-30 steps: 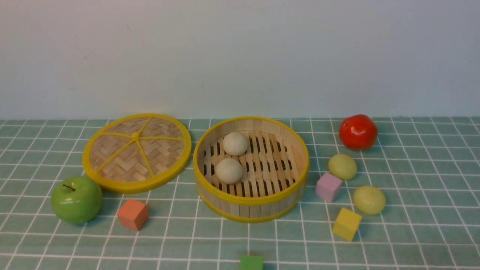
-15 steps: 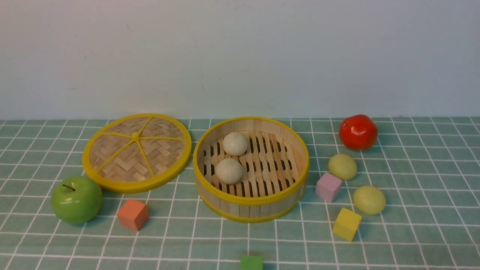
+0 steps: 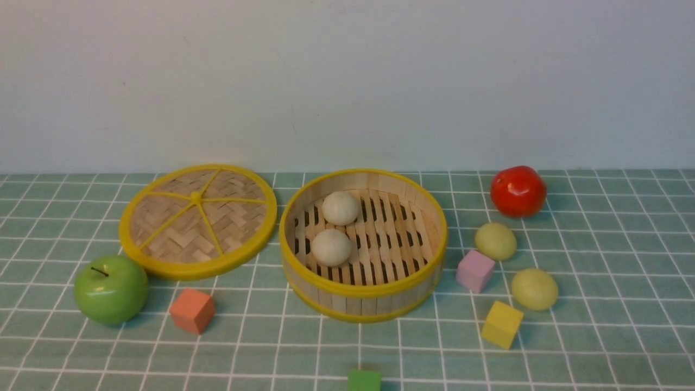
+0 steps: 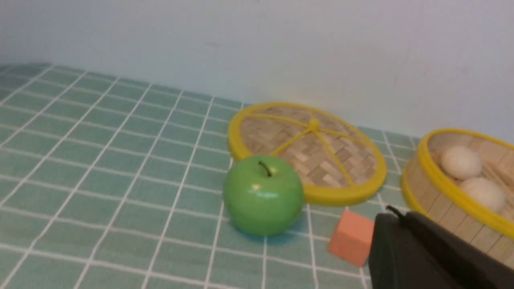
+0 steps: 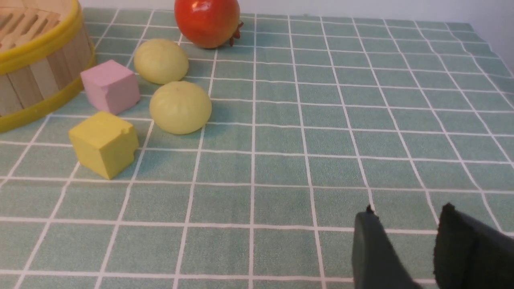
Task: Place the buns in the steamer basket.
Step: Use the right arm to grab a steamed stuffed bun
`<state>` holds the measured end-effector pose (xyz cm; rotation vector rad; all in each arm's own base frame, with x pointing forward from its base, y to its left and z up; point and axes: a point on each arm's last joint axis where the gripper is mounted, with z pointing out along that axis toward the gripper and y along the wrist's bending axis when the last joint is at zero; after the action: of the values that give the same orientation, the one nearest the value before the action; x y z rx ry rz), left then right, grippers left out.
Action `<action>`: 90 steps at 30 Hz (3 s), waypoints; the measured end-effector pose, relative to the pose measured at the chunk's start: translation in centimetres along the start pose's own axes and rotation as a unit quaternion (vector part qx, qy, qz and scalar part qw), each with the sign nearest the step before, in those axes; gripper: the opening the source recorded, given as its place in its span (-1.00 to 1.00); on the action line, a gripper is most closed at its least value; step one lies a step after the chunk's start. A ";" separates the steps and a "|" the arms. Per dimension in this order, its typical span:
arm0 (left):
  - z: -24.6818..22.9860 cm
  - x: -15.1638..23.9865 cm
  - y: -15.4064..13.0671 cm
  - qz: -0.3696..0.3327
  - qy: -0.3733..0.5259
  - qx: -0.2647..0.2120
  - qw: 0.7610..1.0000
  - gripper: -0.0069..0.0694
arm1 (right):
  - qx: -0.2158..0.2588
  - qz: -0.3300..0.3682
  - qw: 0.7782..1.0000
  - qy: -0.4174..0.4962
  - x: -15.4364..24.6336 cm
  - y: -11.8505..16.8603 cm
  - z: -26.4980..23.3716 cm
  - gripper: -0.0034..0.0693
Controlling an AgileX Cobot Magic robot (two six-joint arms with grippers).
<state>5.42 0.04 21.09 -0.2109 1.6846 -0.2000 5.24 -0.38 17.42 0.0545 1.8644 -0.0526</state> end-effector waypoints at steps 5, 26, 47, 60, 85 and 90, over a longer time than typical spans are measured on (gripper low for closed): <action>0.3 3.5 1.3 -0.027 0.066 -0.047 0.996 -0.78 | 0.000 0.000 1.000 0.000 0.0 0.0 0.0 -0.25; 0.3 3.9 1.6 -0.032 0.085 -0.064 0.994 -0.72 | 0.000 0.000 1.000 0.000 0.0 0.0 0.0 -0.25; 0.3 3.9 1.6 -0.031 0.085 -0.065 0.994 -0.67 | 0.003 -0.008 1.000 -0.015 -0.2 0.0 0.0 -0.25; 0.3 3.9 1.6 -0.030 0.084 -0.065 0.994 -0.66 | -0.014 0.063 0.968 -0.243 -4.1 0.0 -1.0 -0.25; 0.3 3.9 1.6 -0.029 0.084 -0.065 0.994 -0.59 | -0.009 0.119 0.993 0.011 -15.1 0.3 3.0 -0.25; 0.3 3.9 1.6 -0.029 0.084 -0.065 0.994 -0.58 | -0.016 0.123 0.985 0.120 -13.4 0.5 5.6 -0.25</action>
<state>5.21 0.58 16.87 -0.3490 1.8628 -0.1541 14.47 -0.38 28.63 0.2788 2.0859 0.1600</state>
